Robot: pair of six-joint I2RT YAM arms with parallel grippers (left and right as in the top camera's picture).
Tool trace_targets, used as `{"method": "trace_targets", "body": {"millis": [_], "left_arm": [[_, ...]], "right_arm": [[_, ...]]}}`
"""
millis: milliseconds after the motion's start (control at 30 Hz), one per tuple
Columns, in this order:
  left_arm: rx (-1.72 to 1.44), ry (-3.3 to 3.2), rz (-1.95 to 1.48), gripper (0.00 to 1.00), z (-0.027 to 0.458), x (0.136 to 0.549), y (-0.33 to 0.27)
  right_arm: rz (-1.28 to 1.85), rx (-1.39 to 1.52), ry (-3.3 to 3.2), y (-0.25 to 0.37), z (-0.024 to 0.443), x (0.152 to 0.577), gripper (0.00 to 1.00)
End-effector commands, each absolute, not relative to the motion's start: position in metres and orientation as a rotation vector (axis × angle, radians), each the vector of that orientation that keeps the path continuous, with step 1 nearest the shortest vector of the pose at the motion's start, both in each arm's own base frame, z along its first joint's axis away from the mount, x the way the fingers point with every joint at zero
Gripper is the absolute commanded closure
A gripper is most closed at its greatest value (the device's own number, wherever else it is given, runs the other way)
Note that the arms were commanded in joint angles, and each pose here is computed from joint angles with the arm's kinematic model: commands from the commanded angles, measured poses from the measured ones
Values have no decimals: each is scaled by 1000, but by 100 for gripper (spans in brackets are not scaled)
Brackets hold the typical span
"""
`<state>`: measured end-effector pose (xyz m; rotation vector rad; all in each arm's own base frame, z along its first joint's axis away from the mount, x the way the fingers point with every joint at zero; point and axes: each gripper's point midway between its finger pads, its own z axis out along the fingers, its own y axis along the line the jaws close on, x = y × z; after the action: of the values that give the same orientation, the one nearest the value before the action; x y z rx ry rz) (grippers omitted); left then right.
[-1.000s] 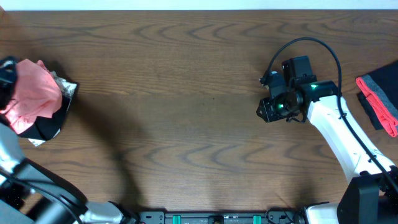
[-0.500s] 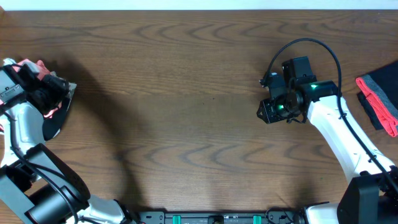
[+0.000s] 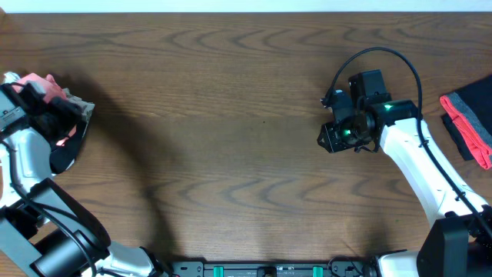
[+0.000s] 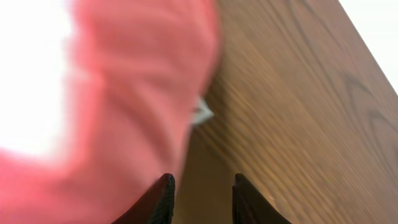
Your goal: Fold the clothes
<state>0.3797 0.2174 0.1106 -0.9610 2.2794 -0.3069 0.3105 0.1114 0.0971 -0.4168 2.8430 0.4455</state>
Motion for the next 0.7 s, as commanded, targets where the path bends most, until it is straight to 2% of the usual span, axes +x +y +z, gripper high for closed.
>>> {"method": "trace_targets", "body": {"millis": [0, 100, 233, 333, 433, 533, 667], "left_arm": [[-1030, 2268, -226, 68, 104, 367, 240], [-991, 2261, -300, 68, 106, 371, 233], [-781, 2204, -665, 68, 131, 390, 185], [-782, 2210, -818, 68, 138, 381, 162], [-980, 2355, -624, 73, 113, 350, 174], [-1140, 2468, -380, 73, 94, 318, 192], [-1155, 2489, -356, 73, 92, 314, 190]], "right_arm": [[443, -424, 2837, 110, 98, 312, 68], [443, -425, 2833, 111, 98, 313, 68], [443, -425, 2834, 111, 98, 313, 67], [443, -424, 2837, 110, 98, 312, 67], [442, -426, 2836, 110, 98, 312, 67], [440, -448, 2829, 111, 98, 313, 67], [439, -452, 2822, 111, 99, 314, 67]]}}
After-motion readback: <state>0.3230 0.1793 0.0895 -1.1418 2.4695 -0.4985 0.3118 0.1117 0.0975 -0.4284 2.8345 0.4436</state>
